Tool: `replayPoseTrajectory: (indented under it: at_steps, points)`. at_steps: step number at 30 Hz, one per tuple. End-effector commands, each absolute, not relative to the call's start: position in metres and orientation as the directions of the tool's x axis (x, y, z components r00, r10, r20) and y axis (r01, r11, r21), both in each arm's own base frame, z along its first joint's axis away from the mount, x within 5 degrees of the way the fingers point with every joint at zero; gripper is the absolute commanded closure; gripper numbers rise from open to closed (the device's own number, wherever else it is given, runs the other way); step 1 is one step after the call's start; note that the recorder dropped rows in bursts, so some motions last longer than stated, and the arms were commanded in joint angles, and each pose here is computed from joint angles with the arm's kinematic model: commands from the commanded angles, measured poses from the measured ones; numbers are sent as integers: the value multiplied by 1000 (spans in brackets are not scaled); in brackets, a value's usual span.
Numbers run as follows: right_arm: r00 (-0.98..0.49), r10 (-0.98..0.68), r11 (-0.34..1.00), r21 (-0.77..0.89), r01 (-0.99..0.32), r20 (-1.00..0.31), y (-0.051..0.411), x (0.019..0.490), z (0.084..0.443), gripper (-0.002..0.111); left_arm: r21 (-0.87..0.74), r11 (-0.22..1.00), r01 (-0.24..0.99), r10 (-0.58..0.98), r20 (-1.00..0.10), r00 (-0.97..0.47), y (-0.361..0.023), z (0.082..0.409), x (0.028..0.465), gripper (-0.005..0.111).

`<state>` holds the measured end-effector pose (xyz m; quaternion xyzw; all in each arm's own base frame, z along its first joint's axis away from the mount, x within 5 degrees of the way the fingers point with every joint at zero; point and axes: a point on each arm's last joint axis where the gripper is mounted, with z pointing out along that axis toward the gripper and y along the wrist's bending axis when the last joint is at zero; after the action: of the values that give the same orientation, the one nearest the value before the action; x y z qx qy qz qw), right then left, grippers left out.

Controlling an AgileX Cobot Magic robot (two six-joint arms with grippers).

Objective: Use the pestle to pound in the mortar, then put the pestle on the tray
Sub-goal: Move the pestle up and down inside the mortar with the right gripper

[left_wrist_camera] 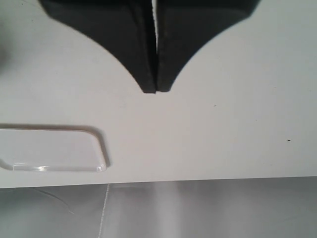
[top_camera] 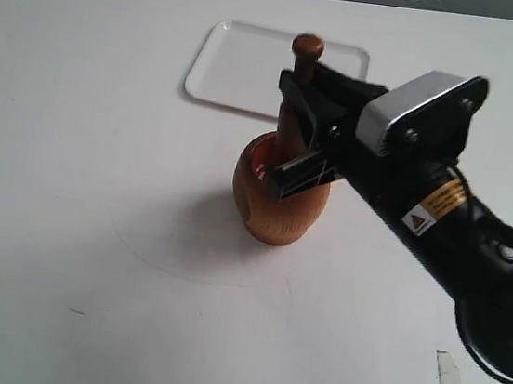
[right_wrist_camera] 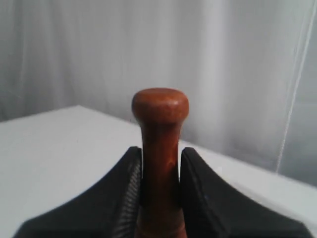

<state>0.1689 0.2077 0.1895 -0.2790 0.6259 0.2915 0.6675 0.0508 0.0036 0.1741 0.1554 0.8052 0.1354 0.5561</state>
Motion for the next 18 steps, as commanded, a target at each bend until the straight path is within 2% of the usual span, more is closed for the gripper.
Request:
replayPoseTrajectory:
  at_steps: [1, 4, 8, 10, 12, 14, 18]
  points:
    - [194, 154, 684, -37, -728, -969, 196, 160, 236, 108, 378, 920, 103, 390, -861, -328, 3, 174, 51, 107]
    - [174, 135, 681, -36, -731, -975, 194, 158, 237, 108, 378, 920, 103, 390, -861, -328, 3, 174, 51, 107]
    - [19, -20, 672, -28, -740, -1000, 207, 168, 189, 108, 378, 920, 103, 390, -861, -328, 3, 174, 51, 107]
    - [-84, -87, 674, 4, -738, -993, 212, 172, 152, 108, 378, 920, 103, 390, -861, -328, 3, 174, 51, 107]
    - [-73, -80, 676, 0, -737, -994, 213, 173, 144, 108, 378, 920, 103, 390, -861, -328, 3, 174, 51, 107]
    - [-16, -54, 689, -25, -724, -998, 211, 174, 157, 108, 378, 920, 103, 390, -861, -328, 3, 174, 51, 107]
    - [260, 66, 765, -118, -633, -963, 210, 182, 234, 108, 378, 920, 103, 390, -861, -328, 3, 174, 51, 107]
